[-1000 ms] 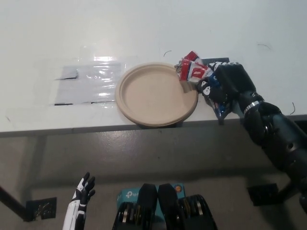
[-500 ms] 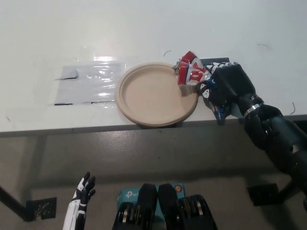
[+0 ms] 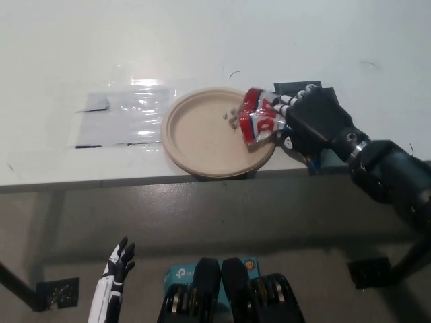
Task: The robot picks up a small bag of sunflower seeds on the right hand side and take it to the empty plate on the left hand side then pours some sunflower seeds on to the plate.
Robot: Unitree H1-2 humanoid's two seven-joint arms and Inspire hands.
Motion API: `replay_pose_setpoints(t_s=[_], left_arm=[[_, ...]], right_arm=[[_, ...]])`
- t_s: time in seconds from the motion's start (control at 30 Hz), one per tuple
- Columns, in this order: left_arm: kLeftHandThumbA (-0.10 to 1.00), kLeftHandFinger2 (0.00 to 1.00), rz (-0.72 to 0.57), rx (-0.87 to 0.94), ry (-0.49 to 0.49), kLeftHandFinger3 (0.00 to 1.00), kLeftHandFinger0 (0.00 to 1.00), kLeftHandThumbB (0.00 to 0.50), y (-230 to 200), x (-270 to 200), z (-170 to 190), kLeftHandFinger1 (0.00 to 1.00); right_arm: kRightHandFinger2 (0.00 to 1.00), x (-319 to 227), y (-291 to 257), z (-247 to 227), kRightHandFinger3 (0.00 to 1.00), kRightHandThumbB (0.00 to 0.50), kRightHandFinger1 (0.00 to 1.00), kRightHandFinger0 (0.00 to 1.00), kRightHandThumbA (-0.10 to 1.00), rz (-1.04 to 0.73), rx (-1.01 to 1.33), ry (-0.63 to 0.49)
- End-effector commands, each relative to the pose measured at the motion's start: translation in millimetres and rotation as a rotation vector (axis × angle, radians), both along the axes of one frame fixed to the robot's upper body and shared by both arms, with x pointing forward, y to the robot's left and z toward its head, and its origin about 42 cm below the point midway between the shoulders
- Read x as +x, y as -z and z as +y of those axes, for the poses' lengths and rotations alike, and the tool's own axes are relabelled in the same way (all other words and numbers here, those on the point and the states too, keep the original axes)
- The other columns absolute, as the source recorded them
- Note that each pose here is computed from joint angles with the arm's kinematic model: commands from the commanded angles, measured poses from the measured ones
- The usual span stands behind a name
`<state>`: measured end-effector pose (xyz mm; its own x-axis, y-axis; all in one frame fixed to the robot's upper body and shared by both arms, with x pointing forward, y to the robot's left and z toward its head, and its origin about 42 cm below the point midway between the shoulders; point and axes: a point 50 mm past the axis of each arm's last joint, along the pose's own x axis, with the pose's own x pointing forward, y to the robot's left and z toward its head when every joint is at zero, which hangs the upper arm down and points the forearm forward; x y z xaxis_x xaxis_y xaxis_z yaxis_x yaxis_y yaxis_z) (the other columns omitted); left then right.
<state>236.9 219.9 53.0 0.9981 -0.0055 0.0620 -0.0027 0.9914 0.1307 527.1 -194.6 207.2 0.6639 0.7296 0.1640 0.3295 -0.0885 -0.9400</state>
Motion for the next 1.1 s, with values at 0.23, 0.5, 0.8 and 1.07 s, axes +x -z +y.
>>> replay_pose_setpoints(t_s=[0.23,0.5,0.8,1.07], left_arm=[[1.00,1.00,-0.037,0.046,0.022,1.00,1.00,0.012,-7.2,4.3,2.0,1.00],[1.00,1.00,-0.037,0.036,0.026,1.00,1.00,0.016,-7.9,6.0,0.7,1.00],[1.00,1.00,-0.036,0.044,0.023,1.00,1.00,0.008,-5.0,3.8,1.3,1.00],[1.00,1.00,-0.026,0.042,0.015,1.00,1.00,0.012,-3.5,0.5,3.6,1.00]], right_arm=[[0.36,10.6,-37.0,23.9,0.16,0.318,0.00,0.00,-0.10,-0.210,-0.187,-0.136],[0.28,13.5,-40.8,15.2,0.12,0.312,0.00,0.00,-0.10,-0.191,-0.182,-0.107],[0.42,12.5,-37.1,1.5,0.14,0.297,0.01,0.00,-0.10,-0.197,-0.152,-0.062],[0.27,20.7,-57.7,-2.9,0.23,0.300,0.00,0.00,-0.07,-0.354,-0.392,-0.125]])
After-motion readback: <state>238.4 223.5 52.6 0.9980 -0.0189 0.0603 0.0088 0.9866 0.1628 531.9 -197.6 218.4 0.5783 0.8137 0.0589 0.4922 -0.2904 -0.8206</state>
